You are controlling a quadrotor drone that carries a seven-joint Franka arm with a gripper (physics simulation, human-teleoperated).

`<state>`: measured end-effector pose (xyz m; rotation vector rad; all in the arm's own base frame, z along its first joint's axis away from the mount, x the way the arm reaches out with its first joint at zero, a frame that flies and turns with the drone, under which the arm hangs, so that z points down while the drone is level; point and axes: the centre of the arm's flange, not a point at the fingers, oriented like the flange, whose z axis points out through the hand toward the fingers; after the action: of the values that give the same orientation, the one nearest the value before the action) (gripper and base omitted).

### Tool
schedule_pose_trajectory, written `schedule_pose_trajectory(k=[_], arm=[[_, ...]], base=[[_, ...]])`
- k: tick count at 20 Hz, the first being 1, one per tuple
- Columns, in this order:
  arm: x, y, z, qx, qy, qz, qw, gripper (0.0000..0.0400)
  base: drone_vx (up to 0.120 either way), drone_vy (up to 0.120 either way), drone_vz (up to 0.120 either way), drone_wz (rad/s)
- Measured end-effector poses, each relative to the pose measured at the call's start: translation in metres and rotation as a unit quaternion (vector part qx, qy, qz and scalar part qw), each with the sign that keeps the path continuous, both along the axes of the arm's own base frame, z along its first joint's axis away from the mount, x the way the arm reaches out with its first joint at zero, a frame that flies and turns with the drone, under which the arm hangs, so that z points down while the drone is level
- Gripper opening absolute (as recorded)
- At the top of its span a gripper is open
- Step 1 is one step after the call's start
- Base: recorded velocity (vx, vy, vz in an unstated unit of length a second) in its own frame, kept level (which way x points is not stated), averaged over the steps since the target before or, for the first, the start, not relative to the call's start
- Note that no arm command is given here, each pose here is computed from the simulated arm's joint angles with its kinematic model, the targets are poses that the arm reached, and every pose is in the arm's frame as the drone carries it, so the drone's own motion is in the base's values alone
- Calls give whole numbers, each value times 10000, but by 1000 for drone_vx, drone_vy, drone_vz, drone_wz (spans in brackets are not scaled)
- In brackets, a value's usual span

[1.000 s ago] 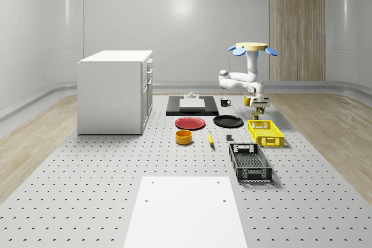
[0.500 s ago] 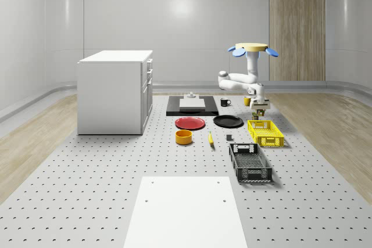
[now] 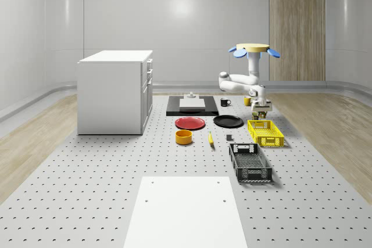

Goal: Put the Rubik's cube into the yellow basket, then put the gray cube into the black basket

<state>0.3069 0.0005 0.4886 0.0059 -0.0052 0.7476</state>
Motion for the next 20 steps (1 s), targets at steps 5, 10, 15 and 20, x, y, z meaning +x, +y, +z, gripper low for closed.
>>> schedule_pose_trajectory(k=[5,10,15,20], arm=[[0,0,0,0,0,0,10000,286],[0,0,0,0,0,0,10000,286],[0,0,0,0,0,1,10000,286],[0,0,113,2,0,-39,10000,286]], base=[[120,0,0,0],[16,0,-120,0],[0,0,-80,0],[0,0,0,0]])
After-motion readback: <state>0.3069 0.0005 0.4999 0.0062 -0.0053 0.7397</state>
